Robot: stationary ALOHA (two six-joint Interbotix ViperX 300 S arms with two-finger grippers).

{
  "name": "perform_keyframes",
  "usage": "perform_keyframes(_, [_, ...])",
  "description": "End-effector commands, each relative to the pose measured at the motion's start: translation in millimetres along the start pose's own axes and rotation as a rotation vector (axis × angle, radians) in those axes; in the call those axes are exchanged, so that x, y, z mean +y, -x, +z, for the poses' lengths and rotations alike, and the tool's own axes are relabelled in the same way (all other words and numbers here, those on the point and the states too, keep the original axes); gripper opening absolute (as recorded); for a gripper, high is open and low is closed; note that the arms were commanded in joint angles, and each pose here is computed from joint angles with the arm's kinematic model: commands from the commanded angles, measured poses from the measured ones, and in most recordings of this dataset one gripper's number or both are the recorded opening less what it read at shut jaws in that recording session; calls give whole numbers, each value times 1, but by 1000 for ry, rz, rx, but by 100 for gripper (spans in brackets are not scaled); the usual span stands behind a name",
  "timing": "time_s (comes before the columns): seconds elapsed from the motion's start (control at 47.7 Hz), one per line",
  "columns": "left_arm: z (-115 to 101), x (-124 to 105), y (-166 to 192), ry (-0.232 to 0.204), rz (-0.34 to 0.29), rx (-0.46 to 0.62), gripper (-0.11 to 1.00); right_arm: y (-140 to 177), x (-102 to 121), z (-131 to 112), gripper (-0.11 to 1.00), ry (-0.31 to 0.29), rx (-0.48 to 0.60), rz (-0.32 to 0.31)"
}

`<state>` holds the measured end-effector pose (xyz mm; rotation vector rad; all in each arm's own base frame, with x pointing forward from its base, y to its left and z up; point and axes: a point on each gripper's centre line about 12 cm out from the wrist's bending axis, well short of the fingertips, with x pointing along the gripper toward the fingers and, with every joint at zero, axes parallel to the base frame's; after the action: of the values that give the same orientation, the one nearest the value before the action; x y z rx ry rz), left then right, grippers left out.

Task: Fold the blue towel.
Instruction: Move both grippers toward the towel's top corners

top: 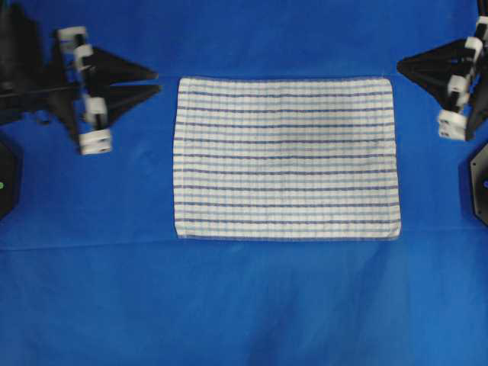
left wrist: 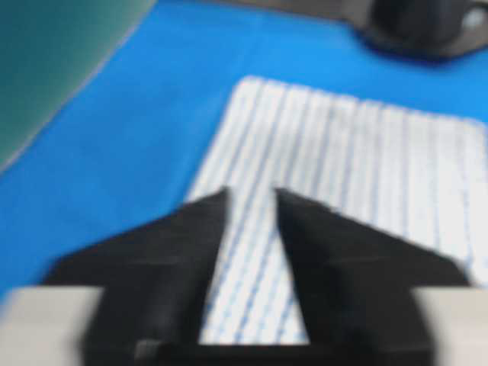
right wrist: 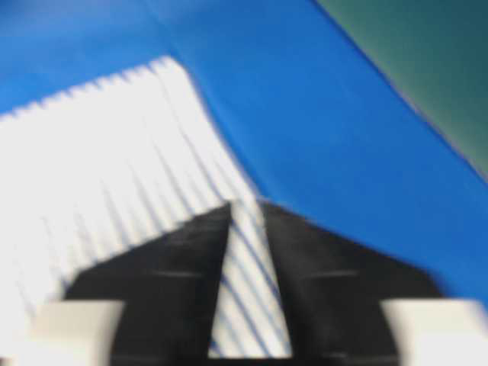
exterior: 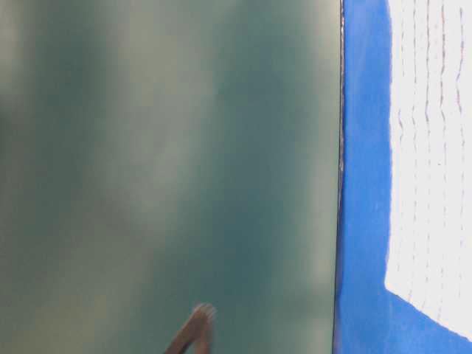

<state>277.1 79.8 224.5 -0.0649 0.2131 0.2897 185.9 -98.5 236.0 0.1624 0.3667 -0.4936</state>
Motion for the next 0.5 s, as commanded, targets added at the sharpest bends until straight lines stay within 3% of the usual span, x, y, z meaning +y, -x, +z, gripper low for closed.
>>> perform_keyframes(0.0, [-2, 8, -20, 10, 27, 28, 44, -9, -12, -5, 42, -28, 45, -54])
perform_keyframes(0.084, [-13, 15, -35, 26, 51, 81, 69, -18, -23, -17, 60, -55, 108, -97])
perform_keyframes(0.168, [-25, 23, -44, 38, 73, 127, 88, -29, -33, -32, 60, -75, 185, -135])
perform_keyframes(0.314, [-49, 40, -56, 55, 121, 208, 86, -47, -44, -59, 57, -100, 302, -169])
perform_keyframes(0.482, [-82, 60, -67, 79, 174, 302, 86, -67, -54, -84, 57, -121, 364, -197])
